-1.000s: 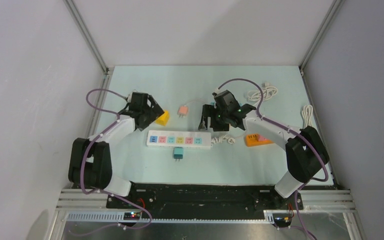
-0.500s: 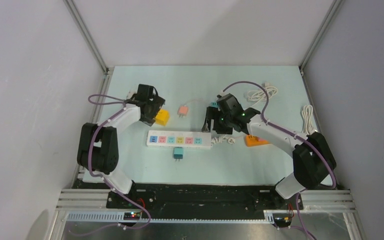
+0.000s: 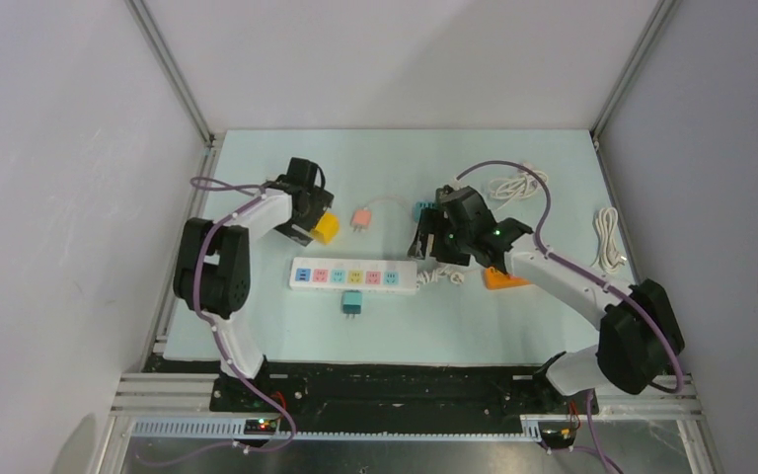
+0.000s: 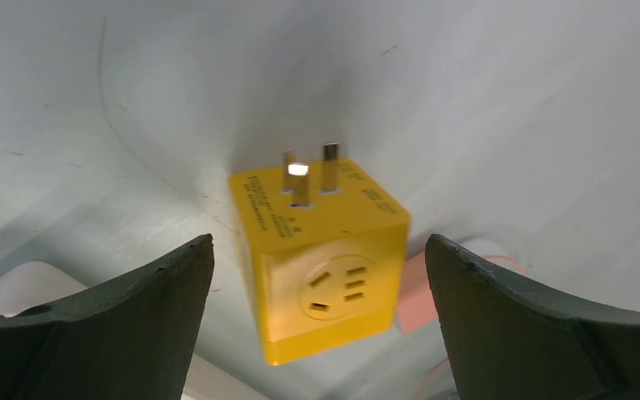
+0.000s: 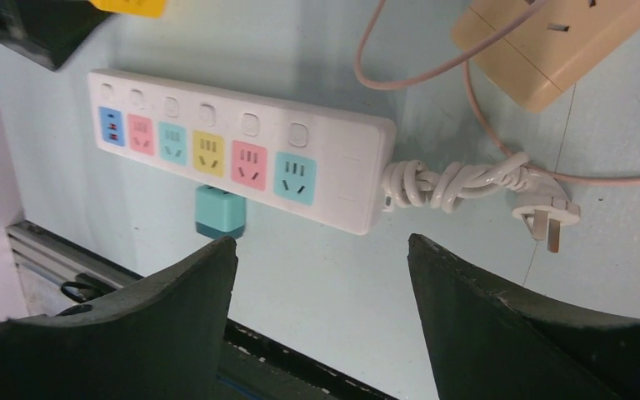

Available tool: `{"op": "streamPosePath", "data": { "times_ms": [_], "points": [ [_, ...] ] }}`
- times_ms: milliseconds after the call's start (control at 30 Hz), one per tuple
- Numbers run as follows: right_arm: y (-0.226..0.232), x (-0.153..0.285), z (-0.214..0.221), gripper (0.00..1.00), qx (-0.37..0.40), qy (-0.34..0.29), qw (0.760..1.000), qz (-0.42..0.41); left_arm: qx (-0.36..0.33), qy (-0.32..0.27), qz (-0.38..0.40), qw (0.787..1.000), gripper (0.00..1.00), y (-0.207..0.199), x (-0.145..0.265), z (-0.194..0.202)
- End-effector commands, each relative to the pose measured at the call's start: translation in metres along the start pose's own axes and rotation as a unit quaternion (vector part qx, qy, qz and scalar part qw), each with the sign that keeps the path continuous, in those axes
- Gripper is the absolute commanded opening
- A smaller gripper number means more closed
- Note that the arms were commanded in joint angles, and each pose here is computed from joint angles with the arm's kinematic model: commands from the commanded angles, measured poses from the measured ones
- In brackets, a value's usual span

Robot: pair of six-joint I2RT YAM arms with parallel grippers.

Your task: Insert the plug

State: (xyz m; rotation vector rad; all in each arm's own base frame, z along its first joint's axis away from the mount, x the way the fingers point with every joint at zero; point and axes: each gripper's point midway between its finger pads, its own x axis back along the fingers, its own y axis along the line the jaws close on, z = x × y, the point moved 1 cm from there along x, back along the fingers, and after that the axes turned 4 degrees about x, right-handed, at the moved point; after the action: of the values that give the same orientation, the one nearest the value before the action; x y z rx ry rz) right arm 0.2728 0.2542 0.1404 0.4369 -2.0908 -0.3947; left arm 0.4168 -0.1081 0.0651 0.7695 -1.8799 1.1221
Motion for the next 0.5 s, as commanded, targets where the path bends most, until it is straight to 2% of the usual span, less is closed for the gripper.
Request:
{"op": "streamPosePath", "data": {
  "times_ms": [0, 67, 233, 433, 467],
  "points": [
    [0.012, 0.03, -0.024, 0.79, -0.006, -0.058, 0.998, -0.023, 0.001, -0.005, -0.033, 0.999, 1.0, 0.016, -0.007, 0.004],
    [0.014, 0.042, -0.03, 0.79, -0.009, -0.076, 0.997, -0.03, -0.005, -0.004, -0.036, 0.999, 0.99, 0.019, -0.009, 0.005],
    [0.016, 0.078, -0.049, 0.79, -0.021, -0.13, 0.99, -0.043, -0.006, -0.013, -0.03, 0.999, 0.88, 0.017, -0.004, 0.001],
    [0.01, 0.117, -0.066, 0.79, -0.035, -0.193, 0.98, -0.042, -0.005, -0.017, -0.022, 1.0, 0.7, 0.015, 0.002, -0.002],
    [0.008, 0.123, -0.067, 0.79, -0.037, -0.2, 0.978, -0.042, -0.007, -0.016, -0.021, 1.0, 0.63, 0.015, 0.002, -0.001]
  ]
}}
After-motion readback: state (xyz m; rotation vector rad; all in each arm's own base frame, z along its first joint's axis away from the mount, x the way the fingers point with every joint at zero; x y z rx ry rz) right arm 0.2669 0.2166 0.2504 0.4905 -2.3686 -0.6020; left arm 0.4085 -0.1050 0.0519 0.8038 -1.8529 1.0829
